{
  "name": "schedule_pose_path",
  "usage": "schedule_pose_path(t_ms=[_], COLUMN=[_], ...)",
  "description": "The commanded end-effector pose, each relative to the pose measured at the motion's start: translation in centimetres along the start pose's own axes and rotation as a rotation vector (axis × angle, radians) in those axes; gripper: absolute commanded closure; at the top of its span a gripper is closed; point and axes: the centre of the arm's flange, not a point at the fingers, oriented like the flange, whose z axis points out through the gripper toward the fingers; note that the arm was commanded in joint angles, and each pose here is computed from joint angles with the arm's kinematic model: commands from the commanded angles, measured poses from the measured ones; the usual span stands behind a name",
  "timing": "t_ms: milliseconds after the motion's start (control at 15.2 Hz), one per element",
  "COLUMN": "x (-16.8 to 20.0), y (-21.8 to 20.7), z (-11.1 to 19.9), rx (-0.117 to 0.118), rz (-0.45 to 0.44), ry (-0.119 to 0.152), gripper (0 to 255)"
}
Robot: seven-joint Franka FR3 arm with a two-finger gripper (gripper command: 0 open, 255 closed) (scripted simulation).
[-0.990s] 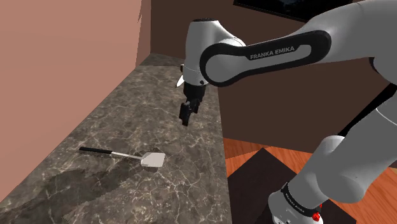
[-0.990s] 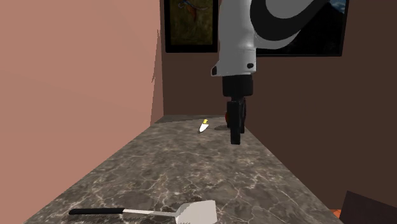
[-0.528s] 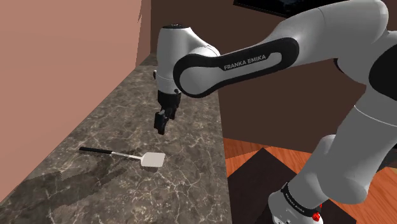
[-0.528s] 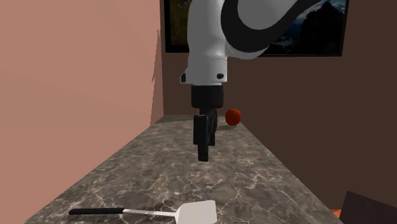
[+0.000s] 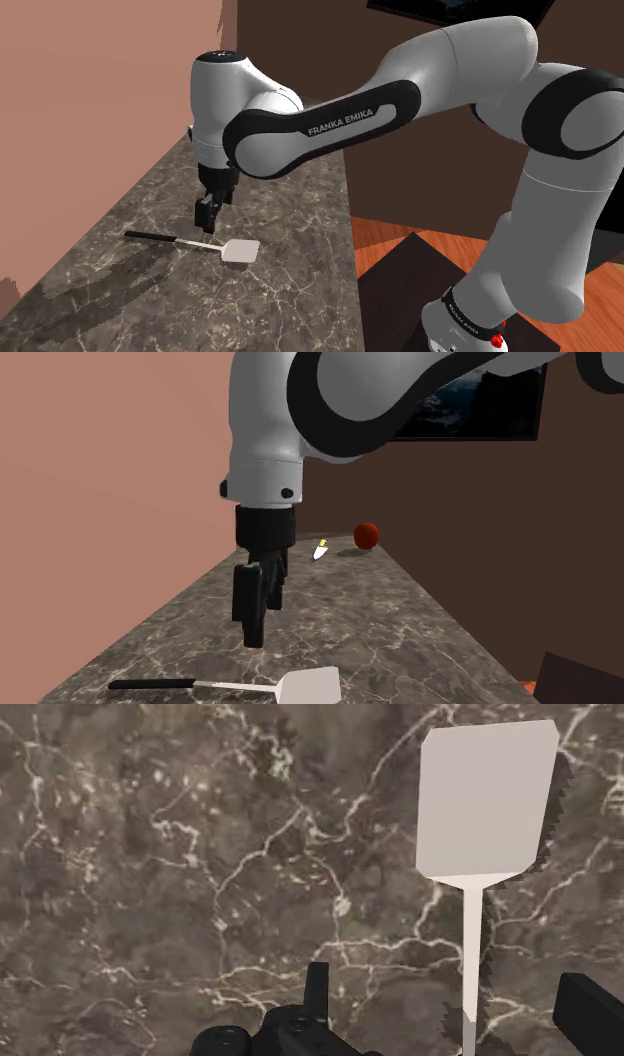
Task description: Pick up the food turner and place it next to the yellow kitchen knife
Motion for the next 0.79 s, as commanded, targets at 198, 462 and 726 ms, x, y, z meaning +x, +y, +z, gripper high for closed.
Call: schedule_pose_path(t_ms=[198, 462, 726], x=[3.9, 4.0, 4.0], y=[-3.8, -3.8, -3.8], z=[1.4, 3.5, 5.4], rx=[0.004, 0.004, 0.004], rz=[-0.078, -0.078, -0.078], ry=[0.028, 0.028, 0.028], gripper=[0, 0, 0])
